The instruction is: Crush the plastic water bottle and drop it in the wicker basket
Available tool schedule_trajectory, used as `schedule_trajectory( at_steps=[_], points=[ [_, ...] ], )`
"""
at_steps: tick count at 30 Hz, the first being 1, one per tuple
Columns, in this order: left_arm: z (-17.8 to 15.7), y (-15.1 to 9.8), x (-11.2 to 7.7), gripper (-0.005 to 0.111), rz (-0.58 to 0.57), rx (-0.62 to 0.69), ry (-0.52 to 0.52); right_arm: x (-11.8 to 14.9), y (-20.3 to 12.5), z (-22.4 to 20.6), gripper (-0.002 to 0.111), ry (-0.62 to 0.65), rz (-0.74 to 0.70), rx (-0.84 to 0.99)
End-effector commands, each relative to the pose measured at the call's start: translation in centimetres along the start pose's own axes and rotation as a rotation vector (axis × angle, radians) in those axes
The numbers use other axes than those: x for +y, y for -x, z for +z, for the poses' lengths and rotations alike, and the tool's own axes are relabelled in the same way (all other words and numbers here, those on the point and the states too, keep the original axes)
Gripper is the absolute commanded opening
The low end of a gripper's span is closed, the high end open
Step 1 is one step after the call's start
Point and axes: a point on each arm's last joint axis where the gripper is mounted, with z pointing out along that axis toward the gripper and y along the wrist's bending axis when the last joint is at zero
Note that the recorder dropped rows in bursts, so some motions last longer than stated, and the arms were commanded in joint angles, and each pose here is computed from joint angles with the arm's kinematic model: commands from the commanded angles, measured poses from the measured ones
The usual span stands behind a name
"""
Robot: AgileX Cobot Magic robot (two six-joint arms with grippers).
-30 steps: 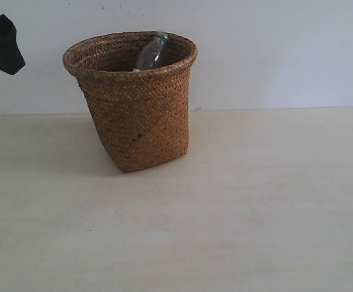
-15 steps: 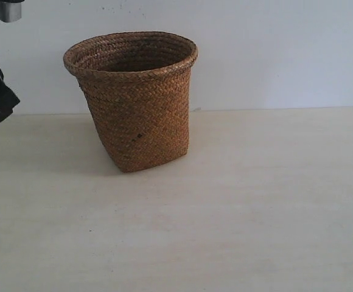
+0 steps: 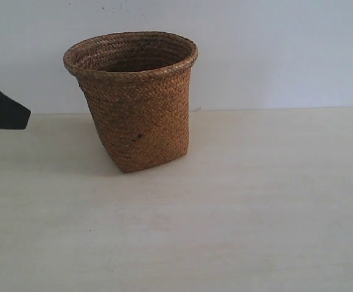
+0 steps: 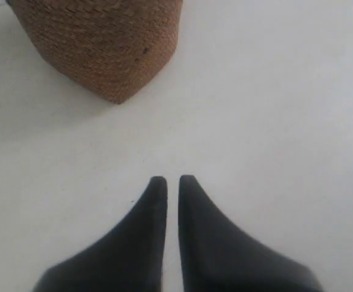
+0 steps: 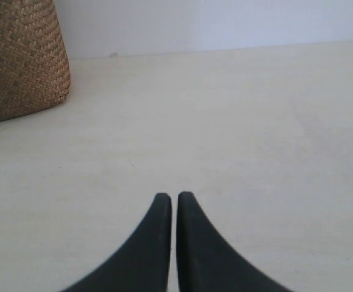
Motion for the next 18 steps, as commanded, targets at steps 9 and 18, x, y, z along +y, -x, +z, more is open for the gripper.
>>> schedule_trajectory(
  at_steps=[9, 18],
  points=[
    [0.6, -10.6, -0.1, 0.004, -0.295, -0.252, -0.035, 0.0, 0.0, 0.0, 0.0, -0.006, -0.01, -0.005],
    [1.5, -14.6, 0.0, 0.004, -0.322, -0.183, -0.027, 0.0, 0.0, 0.0, 0.0, -0.006, -0.008, -0.005]
  ],
)
